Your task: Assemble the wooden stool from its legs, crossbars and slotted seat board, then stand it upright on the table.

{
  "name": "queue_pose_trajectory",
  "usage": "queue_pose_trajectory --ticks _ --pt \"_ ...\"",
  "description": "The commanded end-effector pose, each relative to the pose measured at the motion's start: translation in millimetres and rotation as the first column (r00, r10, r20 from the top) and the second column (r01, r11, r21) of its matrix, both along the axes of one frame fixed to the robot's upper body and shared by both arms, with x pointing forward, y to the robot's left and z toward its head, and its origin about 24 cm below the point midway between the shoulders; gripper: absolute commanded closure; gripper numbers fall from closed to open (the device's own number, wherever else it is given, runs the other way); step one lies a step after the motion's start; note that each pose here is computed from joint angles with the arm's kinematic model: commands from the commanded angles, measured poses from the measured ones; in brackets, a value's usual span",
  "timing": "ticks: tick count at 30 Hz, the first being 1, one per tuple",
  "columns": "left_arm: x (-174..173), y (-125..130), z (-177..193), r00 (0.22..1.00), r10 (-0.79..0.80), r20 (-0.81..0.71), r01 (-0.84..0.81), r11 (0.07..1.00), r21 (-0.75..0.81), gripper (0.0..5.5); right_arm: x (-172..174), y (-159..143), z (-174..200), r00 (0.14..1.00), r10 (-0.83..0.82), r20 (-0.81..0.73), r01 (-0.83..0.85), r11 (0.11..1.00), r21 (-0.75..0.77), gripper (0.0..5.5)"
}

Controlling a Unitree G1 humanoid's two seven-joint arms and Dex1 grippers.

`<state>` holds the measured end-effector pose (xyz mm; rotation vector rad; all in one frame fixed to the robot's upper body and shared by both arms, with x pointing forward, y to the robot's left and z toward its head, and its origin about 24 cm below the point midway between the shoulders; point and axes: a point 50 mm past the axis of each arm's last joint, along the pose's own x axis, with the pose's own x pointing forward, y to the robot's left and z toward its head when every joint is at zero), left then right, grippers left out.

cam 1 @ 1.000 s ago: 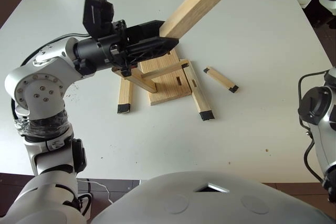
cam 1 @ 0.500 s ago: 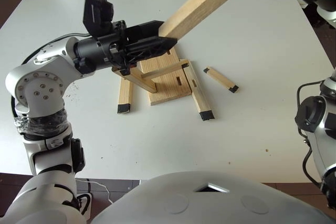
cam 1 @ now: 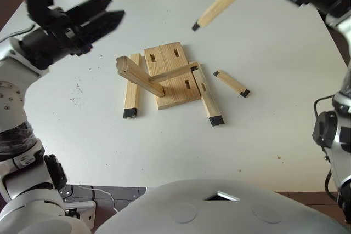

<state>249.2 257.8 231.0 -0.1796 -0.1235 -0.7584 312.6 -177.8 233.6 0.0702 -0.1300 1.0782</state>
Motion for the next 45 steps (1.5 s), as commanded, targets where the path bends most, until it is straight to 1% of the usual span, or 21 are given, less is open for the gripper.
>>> queue_pose_trajectory --ticks 1,4,8,13,17,20,24,30,38,45 --pt "1.5 7.8 -34.3 0.981 0.154 -0.117 -0.169 0.976 -0.138 2.43 -3.8 10.6 -40.4 0.999 0.021 -0.046 -0.024 0.998 -0.062 3.49" --pt "-2.1 5.4 -62.1 0.953 0.207 -0.220 -0.249 0.951 -0.182 2.43 -11.1 9.9 -49.8 0.997 0.049 -0.057 -0.054 0.994 -0.094 3.49" --pt "-9.2 -0.3 -87.5 0.918 0.258 -0.300 -0.332 0.916 -0.227 2.43 -24.4 13.3 -57.2 0.988 0.128 -0.086 -0.139 0.982 -0.131 3.49" --pt "-15.0 -11.3 -102.9 0.894 0.285 -0.346 -0.383 0.887 -0.259 2.43 -33.4 21.0 -66.9 0.972 0.212 -0.106 -0.229 0.954 -0.191 3.49" --pt "-21.1 -11.3 -112.7 0.875 0.309 -0.373 -0.416 0.874 -0.252 2.43 -37.5 24.0 -72.1 0.965 0.245 -0.093 -0.261 0.935 -0.240 3.49" --pt "-22.6 -10.4 -114.5 0.869 0.320 -0.376 -0.430 0.865 -0.257 2.43 -37.4 25.3 -69.5 0.961 0.270 -0.060 -0.276 0.923 -0.267 3.49" --pt "-23.4 -10.4 -115.3 0.867 0.331 -0.372 -0.442 0.856 -0.269 2.43 -36.9 28.1 -57.6 0.949 0.315 -0.031 -0.312 0.914 -0.259 3.49" --pt "-25.1 -7.0 -120.7 0.851 0.359 -0.384 -0.477 0.833 -0.280 2.43 -26.5 27.2 -44.9 0.953 0.301 0.016 -0.287 0.922 -0.261 3.49" --pt "-25.0 -10.8 -126.6 0.846 0.356 -0.396 -0.483 0.827 -0.288 2.43 -26.0 37.5 -47.1 0.932 0.363 0.019 -0.348 0.907 -0.238 3.49" --pt "-18.1 -9.2 -127.2 0.851 0.336 -0.403 -0.462 0.844 -0.272 2.43 -28.6 41.6 -51.1 0.925 0.378 0.046 -0.357 0.903 -0.240 3.49"
